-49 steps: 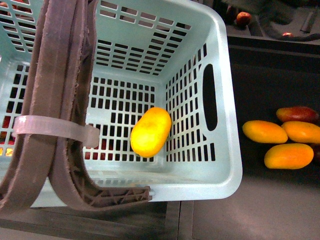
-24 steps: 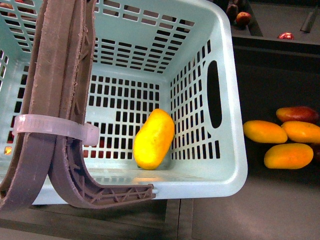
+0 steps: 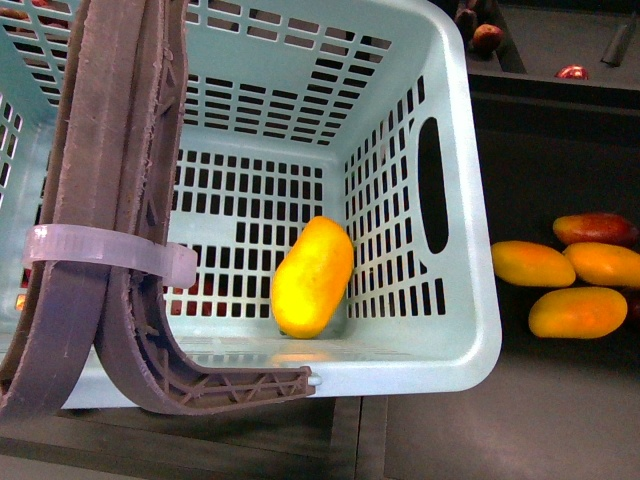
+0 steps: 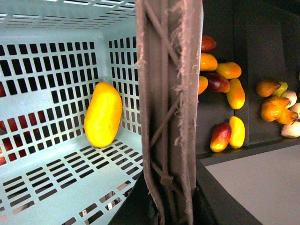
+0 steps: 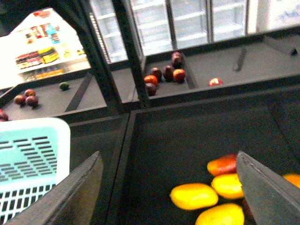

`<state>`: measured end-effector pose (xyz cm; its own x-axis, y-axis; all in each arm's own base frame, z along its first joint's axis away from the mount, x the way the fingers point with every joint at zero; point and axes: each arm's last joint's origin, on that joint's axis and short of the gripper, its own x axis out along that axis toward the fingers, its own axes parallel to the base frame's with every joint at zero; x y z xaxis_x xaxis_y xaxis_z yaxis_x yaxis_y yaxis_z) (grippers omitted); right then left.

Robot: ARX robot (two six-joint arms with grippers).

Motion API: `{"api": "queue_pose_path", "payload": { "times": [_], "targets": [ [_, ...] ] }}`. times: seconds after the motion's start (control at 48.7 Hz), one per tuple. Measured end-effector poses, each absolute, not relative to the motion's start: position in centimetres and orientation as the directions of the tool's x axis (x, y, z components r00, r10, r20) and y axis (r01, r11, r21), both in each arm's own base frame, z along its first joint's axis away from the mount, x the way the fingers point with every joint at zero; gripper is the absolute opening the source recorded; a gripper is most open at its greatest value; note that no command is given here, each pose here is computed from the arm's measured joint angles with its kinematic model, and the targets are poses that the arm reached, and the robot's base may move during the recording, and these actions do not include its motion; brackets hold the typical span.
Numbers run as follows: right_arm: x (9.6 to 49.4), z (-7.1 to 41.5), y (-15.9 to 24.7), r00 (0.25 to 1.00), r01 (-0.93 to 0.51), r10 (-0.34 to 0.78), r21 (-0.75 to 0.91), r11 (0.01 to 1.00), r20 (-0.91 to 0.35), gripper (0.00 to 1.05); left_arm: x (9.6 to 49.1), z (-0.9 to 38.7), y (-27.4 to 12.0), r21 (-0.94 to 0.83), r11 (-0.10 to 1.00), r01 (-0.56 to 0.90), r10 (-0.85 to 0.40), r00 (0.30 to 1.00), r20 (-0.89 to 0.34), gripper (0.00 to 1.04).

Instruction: Pick mango and avocado into basket

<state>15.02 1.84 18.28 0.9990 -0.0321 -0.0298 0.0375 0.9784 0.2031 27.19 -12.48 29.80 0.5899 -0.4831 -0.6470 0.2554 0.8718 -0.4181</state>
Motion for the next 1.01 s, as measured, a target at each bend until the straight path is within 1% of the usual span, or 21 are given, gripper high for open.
{"api": "queue_pose_path", "payload": {
  "times": [0.041, 0.144, 0.226, 0.267, 0.287, 0.349, 0.492, 0.739, 0.759, 0.944, 0.964, 1.005],
  "targets": [
    [14.7, 18.1, 1.7, 1.000, 0.003, -0.001, 0.129, 0.992, -0.014, 0.75, 27.2, 29.8, -12.5, -0.418, 0.872, 0.255, -0.483, 0.590, -0.647, 0.10],
    [14.2, 17.9, 1.4, 1.000, -0.006, 0.007, 0.059, 0.998, -0.009, 0.59, 27.2, 29.8, -12.5, -0.417, 0.872, 0.257, -0.483, 0.590, -0.647, 0.10],
    [13.9, 17.7, 1.2, 1.000, -0.003, 0.004, 0.036, 0.999, -0.009, 0.49, 27.2, 29.8, -12.5, -0.417, 0.872, 0.256, -0.483, 0.590, -0.647, 0.10],
    [13.7, 17.6, 0.7, 1.000, -0.026, 0.026, 0.024, 0.999, -0.010, 0.40, 27.2, 29.8, -12.5, -0.416, 0.872, 0.257, -0.483, 0.590, -0.647, 0.10],
    [13.6, 17.5, 0.6, 1.000, -0.026, 0.027, 0.022, 0.999, -0.011, 0.38, 27.2, 29.8, -12.5, -0.416, 0.872, 0.257, -0.483, 0.590, -0.647, 0.10],
    [13.3, 17.4, 0.1, 1.000, 0.000, 0.000, 0.014, 1.000, -0.007, 0.24, 27.2, 29.8, -12.5, -0.416, 0.872, 0.257, -0.483, 0.590, -0.647, 0.10],
    [12.8, 16.6, 0.0, 1.000, 0.001, -0.001, 0.006, 1.000, -0.001, 0.01, 27.2, 29.8, -12.5, -0.417, 0.872, 0.256, -0.483, 0.590, -0.647, 0.10],
    [12.2, 16.8, 0.0, 1.000, 0.001, -0.001, 0.004, 1.000, 0.007, 0.02, 27.2, 29.8, -12.5, -0.417, 0.872, 0.256, -0.483, 0.590, -0.647, 0.10],
    [12.1, 16.8, 0.0, 1.000, 0.002, -0.002, 0.003, 1.000, 0.007, 0.04, 27.2, 29.8, -12.5, -0.417, 0.872, 0.257, -0.483, 0.590, -0.647, 0.10],
    [12.1, 16.9, 0.0, 1.000, 0.000, 0.000, 0.003, 1.000, 0.013, 0.37, 27.2, 29.8, -12.5, -0.417, 0.872, 0.257, -0.483, 0.590, -0.647, 0.10],
    [12.1, 16.9, 0.0, 1.000, 0.000, 0.000, 0.003, 1.000, 0.013, 0.39, 27.2, 29.8, -12.5, -0.417, 0.872, 0.256, -0.483, 0.590, -0.647, 0.10],
    [12.1, 16.9, 0.0, 1.000, 0.000, 0.000, 0.003, 1.000, 0.013, 0.46, 27.2, 29.8, -12.5, -0.417, 0.872, 0.256, -0.483, 0.590, -0.647, 0.10]
  ]
}}
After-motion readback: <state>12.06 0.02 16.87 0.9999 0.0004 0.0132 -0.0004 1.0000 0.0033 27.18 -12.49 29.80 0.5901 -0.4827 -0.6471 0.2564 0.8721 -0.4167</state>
